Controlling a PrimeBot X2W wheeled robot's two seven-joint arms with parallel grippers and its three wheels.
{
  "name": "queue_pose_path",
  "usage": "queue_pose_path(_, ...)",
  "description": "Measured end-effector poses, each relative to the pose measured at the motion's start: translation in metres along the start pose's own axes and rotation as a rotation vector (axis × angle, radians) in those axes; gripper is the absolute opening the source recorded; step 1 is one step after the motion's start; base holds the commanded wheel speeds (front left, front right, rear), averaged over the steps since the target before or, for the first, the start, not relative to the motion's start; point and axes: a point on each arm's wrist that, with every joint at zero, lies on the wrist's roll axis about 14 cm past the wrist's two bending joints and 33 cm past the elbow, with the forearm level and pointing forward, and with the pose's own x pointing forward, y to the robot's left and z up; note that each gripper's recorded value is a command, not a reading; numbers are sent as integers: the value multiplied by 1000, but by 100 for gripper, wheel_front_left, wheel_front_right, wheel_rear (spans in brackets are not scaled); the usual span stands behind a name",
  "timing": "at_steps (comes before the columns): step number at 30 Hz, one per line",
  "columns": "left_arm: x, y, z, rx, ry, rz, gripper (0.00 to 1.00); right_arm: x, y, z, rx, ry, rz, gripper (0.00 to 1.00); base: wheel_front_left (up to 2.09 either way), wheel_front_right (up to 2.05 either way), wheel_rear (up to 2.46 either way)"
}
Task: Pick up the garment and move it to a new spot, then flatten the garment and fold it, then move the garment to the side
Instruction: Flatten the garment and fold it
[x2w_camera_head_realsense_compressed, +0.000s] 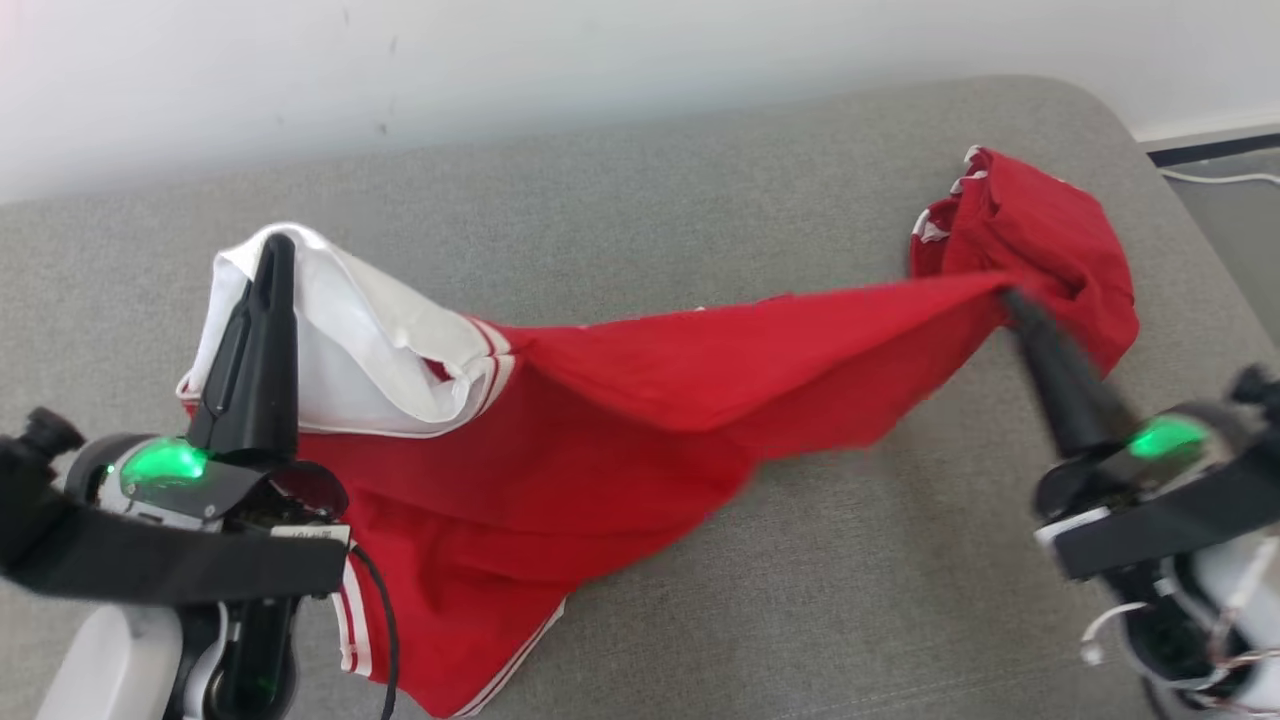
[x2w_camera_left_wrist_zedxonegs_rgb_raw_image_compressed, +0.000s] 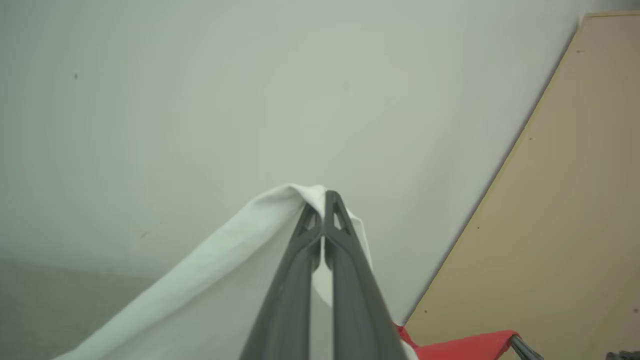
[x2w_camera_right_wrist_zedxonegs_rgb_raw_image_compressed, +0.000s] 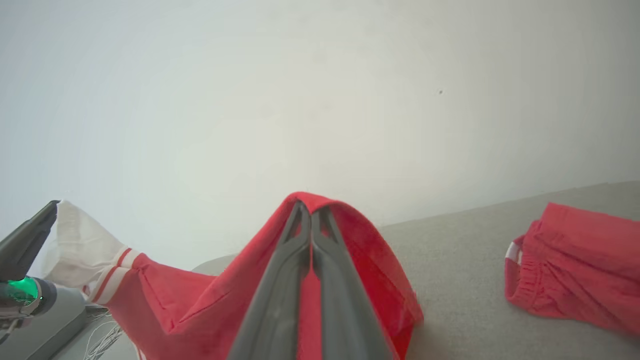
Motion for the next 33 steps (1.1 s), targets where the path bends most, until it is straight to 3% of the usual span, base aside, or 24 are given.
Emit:
queue_pose_path(4,-4,-48,33,-28,-92,-149,0,-19,3,71,-136,-173,-23,0,0,0,0)
queue_pose_path(10,-17,-104,60,-46,-134,-331,0,-44,22,138,-275,-345,-25,0,0,0,0)
queue_pose_path(13,-21,-114,58,-51,-102,-353,0,-51,23,147,-290,-364,-30,0,0,0,0)
queue_pose_path(17,-15,-97,29,-79,6,-283,0,-43,5,128,-221,-308,-69,0,0,0,0)
queue_pose_path(21,10,-62,-9,-90,136,-180,0,-9,-19,112,-187,-225,-87,0,0,0,0)
queue_pose_path(25,76,-30,-15,3,180,-124,0,59,-24,138,-250,-219,-39,0,0,0,0)
queue_pose_path(28,133,-25,32,128,66,-104,0,107,-13,179,-333,-286,-16,0,0,0,0)
queue_pose_path(31,164,-50,88,173,-97,-143,0,134,3,212,-357,-363,14,0,0,0,0)
queue_pose_path(33,168,-68,107,186,-159,-185,0,142,6,214,-368,-366,25,0,0,0,0)
